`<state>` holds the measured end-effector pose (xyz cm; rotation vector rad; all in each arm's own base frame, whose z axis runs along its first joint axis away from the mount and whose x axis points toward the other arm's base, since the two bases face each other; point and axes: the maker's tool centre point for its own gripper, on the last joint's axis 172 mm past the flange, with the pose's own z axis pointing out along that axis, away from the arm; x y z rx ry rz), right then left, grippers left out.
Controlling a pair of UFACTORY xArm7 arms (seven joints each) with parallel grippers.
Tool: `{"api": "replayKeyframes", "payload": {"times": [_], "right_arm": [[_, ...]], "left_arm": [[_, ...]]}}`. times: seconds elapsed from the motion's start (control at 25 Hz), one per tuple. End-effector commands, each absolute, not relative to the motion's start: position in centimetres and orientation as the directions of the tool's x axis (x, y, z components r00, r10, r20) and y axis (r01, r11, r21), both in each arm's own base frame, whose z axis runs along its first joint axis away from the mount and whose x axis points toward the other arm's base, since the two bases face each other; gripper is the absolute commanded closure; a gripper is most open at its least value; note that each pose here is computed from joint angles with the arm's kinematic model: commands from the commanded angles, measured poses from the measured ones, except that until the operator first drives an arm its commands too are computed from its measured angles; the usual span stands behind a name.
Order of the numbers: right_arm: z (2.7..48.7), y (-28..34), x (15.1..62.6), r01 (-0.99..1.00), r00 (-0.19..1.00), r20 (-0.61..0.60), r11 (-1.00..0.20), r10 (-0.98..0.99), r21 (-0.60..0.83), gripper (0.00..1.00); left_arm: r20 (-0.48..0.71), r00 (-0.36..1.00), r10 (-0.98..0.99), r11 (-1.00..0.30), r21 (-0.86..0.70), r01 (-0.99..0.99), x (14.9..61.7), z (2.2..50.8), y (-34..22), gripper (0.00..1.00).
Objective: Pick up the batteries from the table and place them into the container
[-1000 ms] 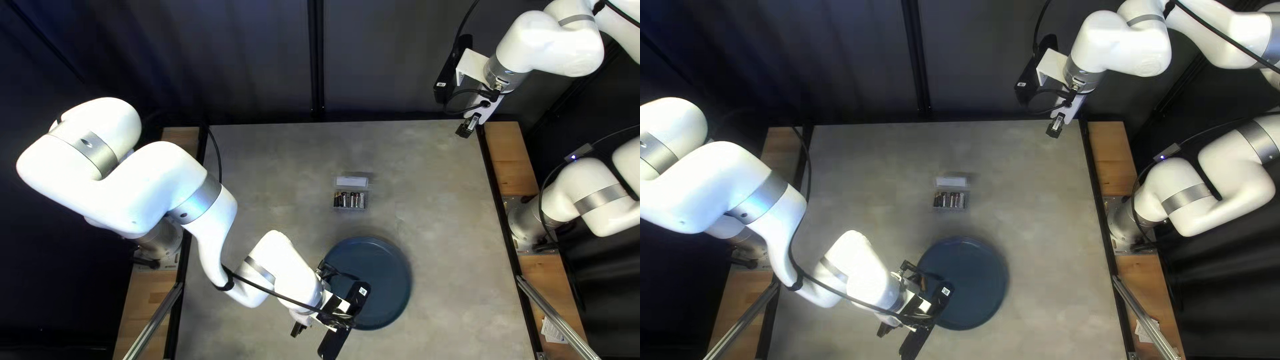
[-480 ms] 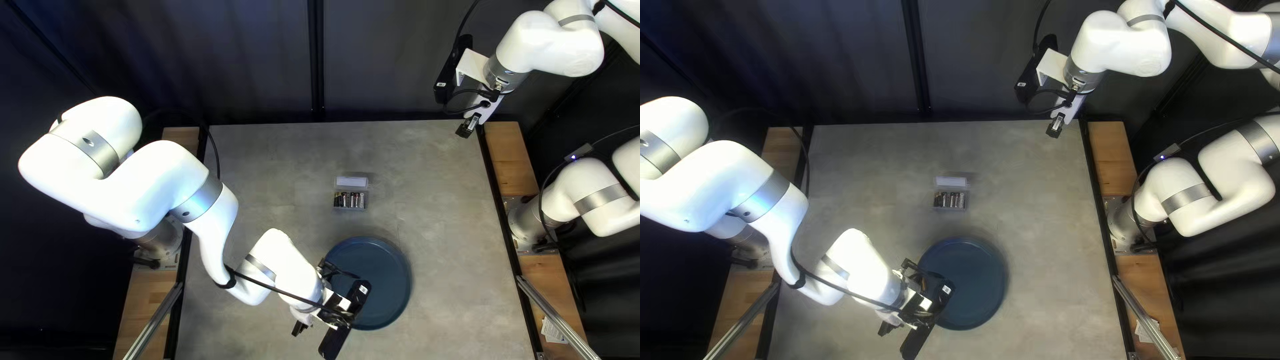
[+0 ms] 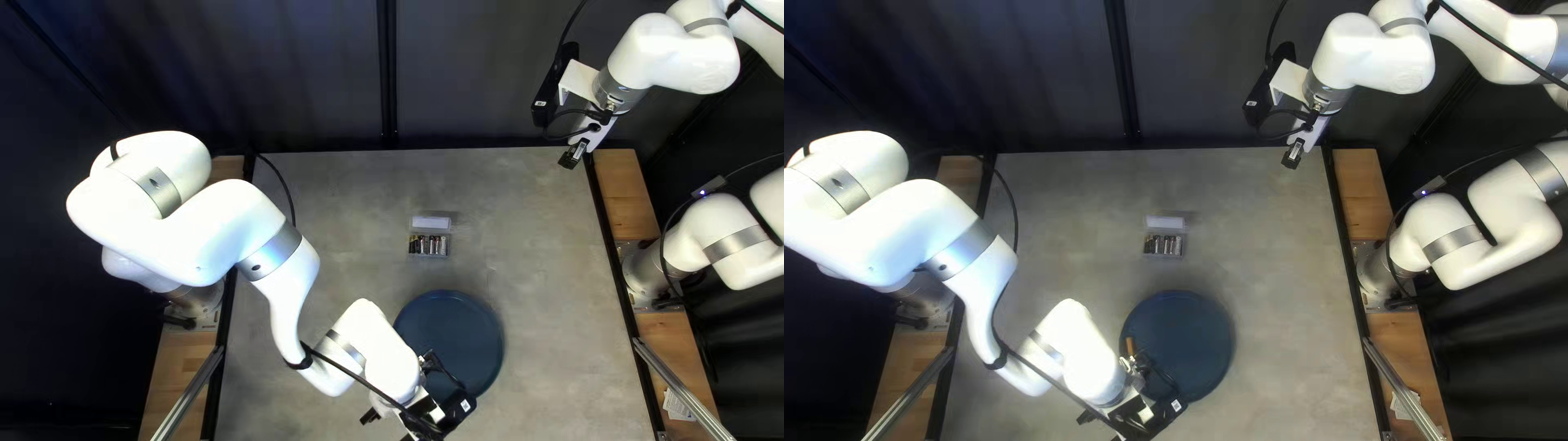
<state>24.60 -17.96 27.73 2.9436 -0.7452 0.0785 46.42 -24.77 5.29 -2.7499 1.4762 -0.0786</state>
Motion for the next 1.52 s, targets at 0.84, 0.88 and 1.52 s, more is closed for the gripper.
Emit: {"api": "replayKeyframes", "payload": {"times": [0.84,0.88,1.52], "right_arm": [[27.7,-18.0,24.6,-0.477,0.879,0.075,-0.875,-0.472,0.088,0.00],[27.7,-18.0,24.6,-0.477,0.879,0.075,-0.875,-0.472,0.088,0.00],[27.7,-18.0,24.6,-0.477,0.879,0.075,-0.875,-0.472,0.088,0.00]], "left_arm": [[0.054,0.540,-0.840,-0.542,-0.046,-0.839,47.5,3.0,-22.9,1.00],[0.052,0.538,-0.841,-0.540,-0.049,-0.840,47.5,3.3,-22.9,1.00],[-0.006,0.578,-0.816,-0.578,-0.007,-0.816,48.0,6.3,-22.2,1.00]]}}
